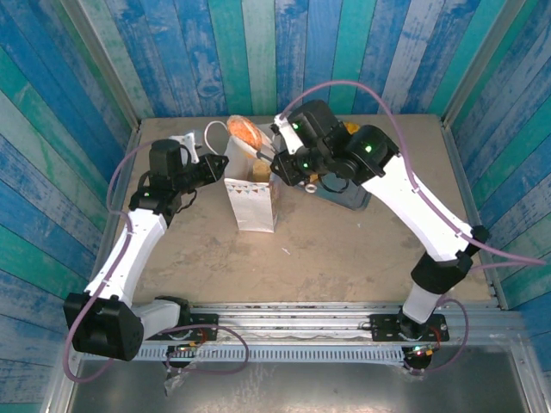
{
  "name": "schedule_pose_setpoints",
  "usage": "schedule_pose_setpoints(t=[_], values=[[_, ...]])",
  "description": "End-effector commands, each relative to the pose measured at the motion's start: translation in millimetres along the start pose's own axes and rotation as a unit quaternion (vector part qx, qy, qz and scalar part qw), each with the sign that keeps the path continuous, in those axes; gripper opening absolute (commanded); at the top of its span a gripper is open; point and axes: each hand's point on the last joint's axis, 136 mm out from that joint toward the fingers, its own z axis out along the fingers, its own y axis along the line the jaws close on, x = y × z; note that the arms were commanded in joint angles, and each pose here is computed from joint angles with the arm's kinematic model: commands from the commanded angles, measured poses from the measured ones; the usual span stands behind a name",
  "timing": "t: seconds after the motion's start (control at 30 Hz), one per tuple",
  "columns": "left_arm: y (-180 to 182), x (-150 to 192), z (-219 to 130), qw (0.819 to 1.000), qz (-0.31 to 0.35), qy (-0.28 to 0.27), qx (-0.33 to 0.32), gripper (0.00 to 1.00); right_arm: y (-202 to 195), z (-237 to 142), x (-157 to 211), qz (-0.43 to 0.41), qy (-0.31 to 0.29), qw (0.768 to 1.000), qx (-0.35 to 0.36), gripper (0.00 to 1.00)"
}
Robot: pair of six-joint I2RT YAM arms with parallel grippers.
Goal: Place the fake bread into the paper bag
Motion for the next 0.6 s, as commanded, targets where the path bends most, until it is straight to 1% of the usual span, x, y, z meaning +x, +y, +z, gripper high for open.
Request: schedule_pose_setpoints(t=[0.0,0.13,0.57], values=[[-13,-8,-11,0.999,0.009,-0.025,0.020,0.20,-4,1,7,-0.021,0.025,0.999,0.017,0.40],[-14,-8,-11,0.999,0.007,-0.024,0.022,0.18,-6,8,9,-0.028,0.035,0.999,0.024,0.40],[-11,-7,-9,1.000,0.005,-0.023,0.017,0.18,-7,20,26,-0.031,0.079,0.996,0.027,0.39]])
